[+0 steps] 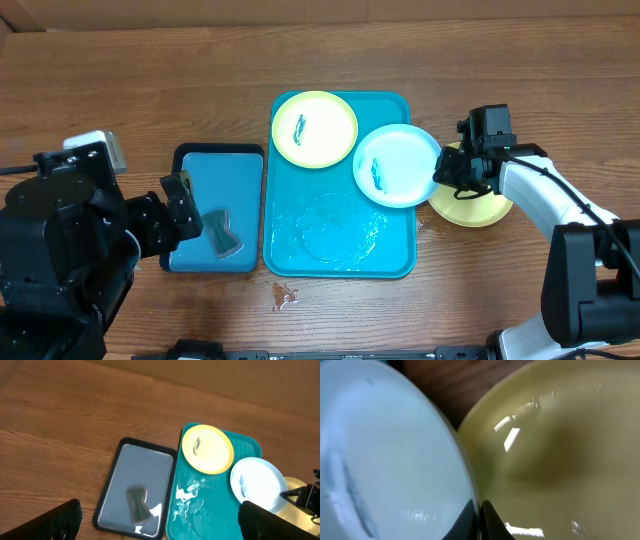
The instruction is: Clean dirty plates on tray and stack at the side
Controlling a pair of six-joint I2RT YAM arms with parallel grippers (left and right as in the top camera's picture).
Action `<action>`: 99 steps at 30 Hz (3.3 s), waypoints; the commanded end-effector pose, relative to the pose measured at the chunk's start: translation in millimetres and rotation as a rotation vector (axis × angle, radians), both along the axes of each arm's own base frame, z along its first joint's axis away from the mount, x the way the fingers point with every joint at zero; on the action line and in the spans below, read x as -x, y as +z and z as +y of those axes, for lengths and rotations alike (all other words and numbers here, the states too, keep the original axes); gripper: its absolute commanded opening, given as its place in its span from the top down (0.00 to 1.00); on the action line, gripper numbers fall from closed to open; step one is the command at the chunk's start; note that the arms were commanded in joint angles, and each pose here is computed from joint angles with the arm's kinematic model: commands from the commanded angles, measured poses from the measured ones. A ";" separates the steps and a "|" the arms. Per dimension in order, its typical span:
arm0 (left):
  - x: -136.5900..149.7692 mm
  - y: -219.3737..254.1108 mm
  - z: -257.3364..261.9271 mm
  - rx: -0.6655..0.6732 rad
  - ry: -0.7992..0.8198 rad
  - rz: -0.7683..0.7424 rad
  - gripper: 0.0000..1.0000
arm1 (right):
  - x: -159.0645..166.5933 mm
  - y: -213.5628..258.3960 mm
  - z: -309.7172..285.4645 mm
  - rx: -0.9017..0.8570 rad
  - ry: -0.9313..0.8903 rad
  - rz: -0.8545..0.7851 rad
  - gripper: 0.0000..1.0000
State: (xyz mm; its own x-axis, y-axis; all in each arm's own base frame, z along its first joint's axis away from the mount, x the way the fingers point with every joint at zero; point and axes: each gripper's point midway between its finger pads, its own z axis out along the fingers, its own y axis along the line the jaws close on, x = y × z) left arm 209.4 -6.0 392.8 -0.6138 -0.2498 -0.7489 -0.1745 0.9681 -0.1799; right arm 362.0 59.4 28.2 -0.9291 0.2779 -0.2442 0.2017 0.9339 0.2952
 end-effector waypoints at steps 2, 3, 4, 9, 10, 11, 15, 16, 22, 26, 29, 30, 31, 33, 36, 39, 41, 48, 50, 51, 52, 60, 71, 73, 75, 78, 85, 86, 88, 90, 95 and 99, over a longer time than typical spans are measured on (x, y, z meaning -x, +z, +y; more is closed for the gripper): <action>-4.0 -4.3 -4.6 -0.043 -0.068 0.027 0.00 | -6.8 37.5 0.6 -0.005 -0.003 -0.054 0.96; -6.5 -8.6 -4.9 -0.044 -0.068 0.043 0.00 | -5.1 46.3 1.4 -0.008 0.000 -0.057 0.96; -9.0 -13.1 -5.2 -0.045 -0.068 0.060 0.00 | -2.4 56.7 2.9 -0.009 0.004 -0.061 0.96; -26.6 -50.8 -8.9 -0.036 -0.063 0.200 0.00 | 25.0 82.0 28.1 -0.023 0.087 -0.039 0.96; -30.4 -60.1 -9.5 -0.036 -0.061 0.237 0.00 | 32.4 80.3 34.6 -0.021 0.109 -0.016 0.96; -34.0 -69.4 -9.9 -0.035 -0.057 0.273 0.00 | 39.6 77.7 41.6 -0.018 0.133 0.007 0.96; -46.7 -103.3 -8.6 -0.028 -0.009 0.402 0.00 | 61.4 56.7 71.1 0.002 0.213 0.069 0.96; -49.9 -113.3 -6.2 -0.029 0.020 0.437 0.00 | 64.1 49.9 75.7 0.014 0.211 0.078 0.96; -64.8 -178.3 4.2 -0.047 0.108 0.659 0.00 | 60.7 15.2 83.1 0.131 0.172 0.058 0.96; -74.6 -218.3 7.4 -0.035 0.108 0.773 0.00 | 55.8 1.4 84.5 0.137 0.171 0.063 0.85; -79.1 -245.8 4.1 -0.033 0.061 0.839 0.04 | 60.0 -0.3 82.6 0.146 0.179 0.082 0.62; -78.8 -256.7 4.2 -0.038 0.057 0.866 0.04 | 61.6 2.8 81.9 0.147 0.179 0.084 0.61; -77.7 -265.0 4.3 -0.041 0.055 0.887 0.05 | 62.6 6.7 81.4 0.146 0.179 0.083 0.61; -72.9 -282.9 6.8 -0.056 0.060 0.932 0.09 | 63.7 20.0 80.8 0.140 0.178 0.062 0.60; -69.0 -305.1 8.0 -0.051 0.064 0.962 0.14 | 65.9 46.1 80.0 0.121 0.179 0.007 0.58; -61.7 -329.7 -0.1 0.008 0.047 0.983 0.29 | 69.3 72.1 78.5 0.100 0.176 -0.056 0.54; -53.5 -342.6 -5.0 0.039 0.037 1.001 0.32 | 71.3 85.4 77.6 0.088 0.173 -0.090 0.52; -43.6 -379.6 -10.6 0.081 0.038 0.979 0.37 | 76.4 104.1 75.4 0.072 0.170 -0.136 0.49; -45.0 -387.3 -10.7 0.089 0.054 0.957 0.62 | 78.8 102.4 74.4 0.076 0.170 -0.124 0.49; -45.7 -390.5 -10.7 0.092 0.059 0.947 0.76 | 80.1 101.8 73.8 0.078 0.170 -0.117 0.49; -46.2 -392.7 -10.7 0.094 0.062 0.940 0.86 | 80.9 101.3 73.4 0.079 0.171 -0.113 0.49; -59.2 -373.3 -11.9 0.080 0.017 0.926 0.96 | 83.1 100.2 72.4 0.083 0.171 -0.103 0.49; -107.3 -335.6 -17.9 0.032 -0.094 0.790 0.96 | 82.5 100.5 72.6 0.080 0.165 -0.105 0.49; -103.8 -347.8 -21.1 0.017 -0.120 0.791 0.96 | 82.3 100.6 72.8 0.079 0.164 -0.106 0.50; -99.7 -365.3 -22.4 0.000 -0.128 0.789 0.96 | 82.4 100.5 72.8 0.079 0.164 -0.105 0.50; -91.8 -385.4 -20.9 -0.005 -0.123 0.802 0.96 | 82.6 100.5 72.8 0.078 0.165 -0.104 0.49; -84.5 -393.8 -18.0 -0.020 -0.136 0.830 0.96 | 82.7 100.6 73.5 0.073 0.162 -0.103 0.50; -84.5 -393.8 -18.2 -0.020 -0.137 0.830 0.96 | 82.6 100.6 73.4 0.074 0.162 -0.103 0.49; -84.6 -393.5 -18.7 -0.017 -0.137 0.830 0.96 | 82.7 100.6 73.4 0.074 0.163 -0.103 0.49; -84.1 -390.0 -20.1 -0.010 -0.142 0.841 0.96 | 82.7 100.6 73.4 0.074 0.163 -0.103 0.49; -99.3 -342.3 -20.6 -0.029 -0.174 0.863 0.96 | 82.2 100.7 73.3 0.075 0.162 -0.105 0.49; -125.4 -281.3 -30.0 -0.004 -0.191 0.801 0.96 | 73.6 100.3 66.9 0.103 0.106 -0.130 0.50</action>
